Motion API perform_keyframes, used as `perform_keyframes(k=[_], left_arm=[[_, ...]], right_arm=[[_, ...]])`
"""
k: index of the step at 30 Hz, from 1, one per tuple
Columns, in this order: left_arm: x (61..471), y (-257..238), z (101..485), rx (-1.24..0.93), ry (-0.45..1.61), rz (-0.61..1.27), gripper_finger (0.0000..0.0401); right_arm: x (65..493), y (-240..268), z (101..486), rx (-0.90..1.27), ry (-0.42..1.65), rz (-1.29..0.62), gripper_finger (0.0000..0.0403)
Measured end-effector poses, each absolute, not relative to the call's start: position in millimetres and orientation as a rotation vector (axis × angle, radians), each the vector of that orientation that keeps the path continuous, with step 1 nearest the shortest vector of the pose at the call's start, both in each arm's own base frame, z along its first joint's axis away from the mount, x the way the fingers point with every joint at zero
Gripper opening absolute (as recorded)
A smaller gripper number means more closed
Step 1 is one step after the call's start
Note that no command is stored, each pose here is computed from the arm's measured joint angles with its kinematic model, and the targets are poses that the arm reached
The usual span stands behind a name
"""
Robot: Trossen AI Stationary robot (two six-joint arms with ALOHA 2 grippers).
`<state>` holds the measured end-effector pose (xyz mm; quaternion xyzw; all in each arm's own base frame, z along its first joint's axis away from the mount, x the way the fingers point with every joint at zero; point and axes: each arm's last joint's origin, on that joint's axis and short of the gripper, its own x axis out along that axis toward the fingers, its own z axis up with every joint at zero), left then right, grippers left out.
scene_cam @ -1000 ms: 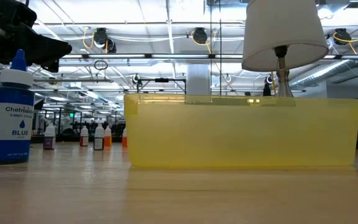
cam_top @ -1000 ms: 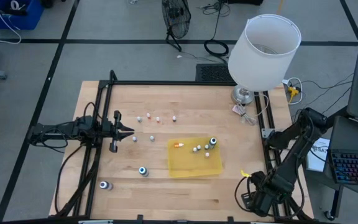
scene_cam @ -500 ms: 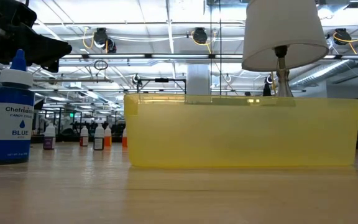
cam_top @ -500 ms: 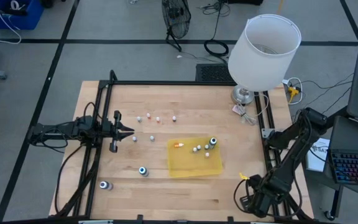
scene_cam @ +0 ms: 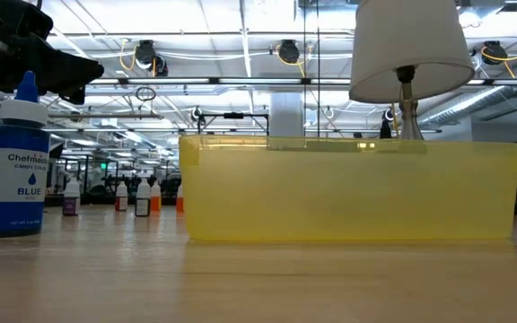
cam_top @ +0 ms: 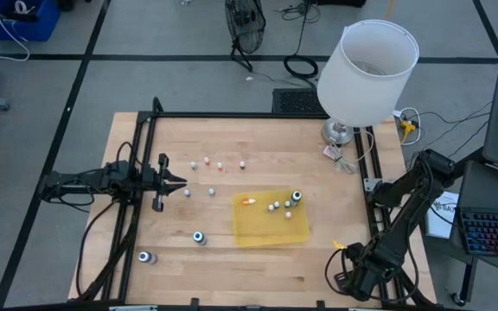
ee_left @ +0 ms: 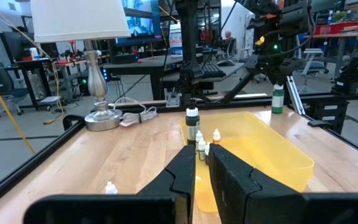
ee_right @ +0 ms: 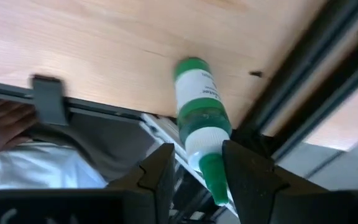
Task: Pick & Place food coloring
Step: Put the large green food coloring bottle into the yellow bin
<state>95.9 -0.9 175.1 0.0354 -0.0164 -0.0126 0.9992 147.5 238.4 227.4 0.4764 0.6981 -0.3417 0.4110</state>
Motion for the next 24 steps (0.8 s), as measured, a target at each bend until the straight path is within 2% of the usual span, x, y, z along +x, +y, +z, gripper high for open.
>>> perform_keyframes(k=[20, 24], left_arm=[[95.9, -0.9, 175.1, 0.071, -0.032, -0.025, 0.0051], [95.9, -0.9, 175.1, 0.071, -0.033, -0.025, 0.0051]], right_arm=[[146.6, 238.9, 227.4, 1.195, 1.794, -0.857, 0.0128], [144.1, 236.0, 226.8, 1.165, 1.812, -0.900, 0.0141]])
